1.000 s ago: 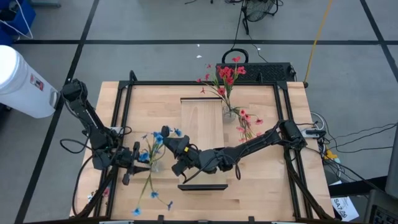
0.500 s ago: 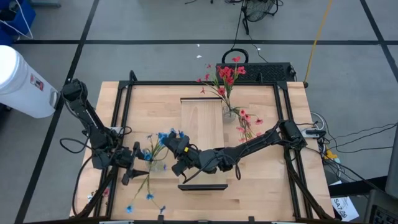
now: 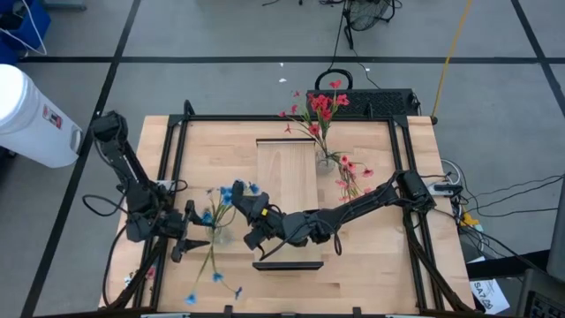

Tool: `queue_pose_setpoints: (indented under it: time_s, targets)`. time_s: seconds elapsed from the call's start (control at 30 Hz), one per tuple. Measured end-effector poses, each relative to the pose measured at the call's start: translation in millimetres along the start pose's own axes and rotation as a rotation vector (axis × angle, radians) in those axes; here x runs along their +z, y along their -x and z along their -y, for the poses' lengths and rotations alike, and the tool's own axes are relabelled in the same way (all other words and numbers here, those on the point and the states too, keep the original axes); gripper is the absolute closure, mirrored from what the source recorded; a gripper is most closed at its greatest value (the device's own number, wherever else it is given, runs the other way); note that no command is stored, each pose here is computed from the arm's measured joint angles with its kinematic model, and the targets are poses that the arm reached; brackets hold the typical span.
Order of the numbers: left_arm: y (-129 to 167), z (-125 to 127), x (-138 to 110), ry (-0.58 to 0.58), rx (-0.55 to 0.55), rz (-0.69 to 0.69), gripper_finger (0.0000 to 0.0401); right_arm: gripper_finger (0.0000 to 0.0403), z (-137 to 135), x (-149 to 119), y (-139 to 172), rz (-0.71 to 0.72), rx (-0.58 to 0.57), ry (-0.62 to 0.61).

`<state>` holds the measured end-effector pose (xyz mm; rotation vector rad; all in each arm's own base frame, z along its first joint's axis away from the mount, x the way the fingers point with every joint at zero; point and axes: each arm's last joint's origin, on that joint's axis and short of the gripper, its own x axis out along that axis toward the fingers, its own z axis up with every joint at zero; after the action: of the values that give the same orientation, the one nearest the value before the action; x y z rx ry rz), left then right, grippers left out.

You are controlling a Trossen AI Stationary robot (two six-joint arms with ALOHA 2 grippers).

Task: Pick and place flowers into a vace then onto a shelf
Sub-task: Put the blue flowers into the left transparent vase, then put the right transparent vase on the shelf

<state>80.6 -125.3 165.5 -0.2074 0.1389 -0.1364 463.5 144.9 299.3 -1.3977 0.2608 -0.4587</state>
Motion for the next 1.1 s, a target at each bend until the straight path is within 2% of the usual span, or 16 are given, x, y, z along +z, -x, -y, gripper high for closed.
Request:
queue_pose_setpoints:
  time_s: [0.17, 0.43, 0.57, 0.73, 0.87, 0.97, 1.1]
  targets:
    - [6, 4, 1, -0.034, -0.014, 0.018, 0.0154, 0.0259, 0, -1, 0, -0.027, -0.002, 0.0]
    - [20, 14, 5, -0.071, -0.119, 0.044, 0.0151, 0.0259, 0, -1, 1, -0.047, -0.003, 0.0]
    - [29, 18, 8, -0.112, -0.122, 0.077, 0.0151, 0.0259, 4, -1, 3, -0.06, -0.009, -0.047]
    - [41, 19, 16, -0.107, 0.015, 0.14, 0.0151, 0.0259, 28, -4, 12, -0.083, -0.003, -0.185]
    - [50, 19, 26, -0.124, 0.087, 0.155, 0.0151, 0.0259, 45, -11, 25, -0.071, 0.099, -0.331]
    - [55, 19, 38, -0.116, 0.056, 0.167, 0.0151, 0.0259, 59, -23, 39, -0.03, 0.226, -0.501]
    - [61, 19, 55, -0.158, -0.1, 0.257, 0.0151, 0.0259, 78, -47, 55, 0.034, 0.406, -0.73]
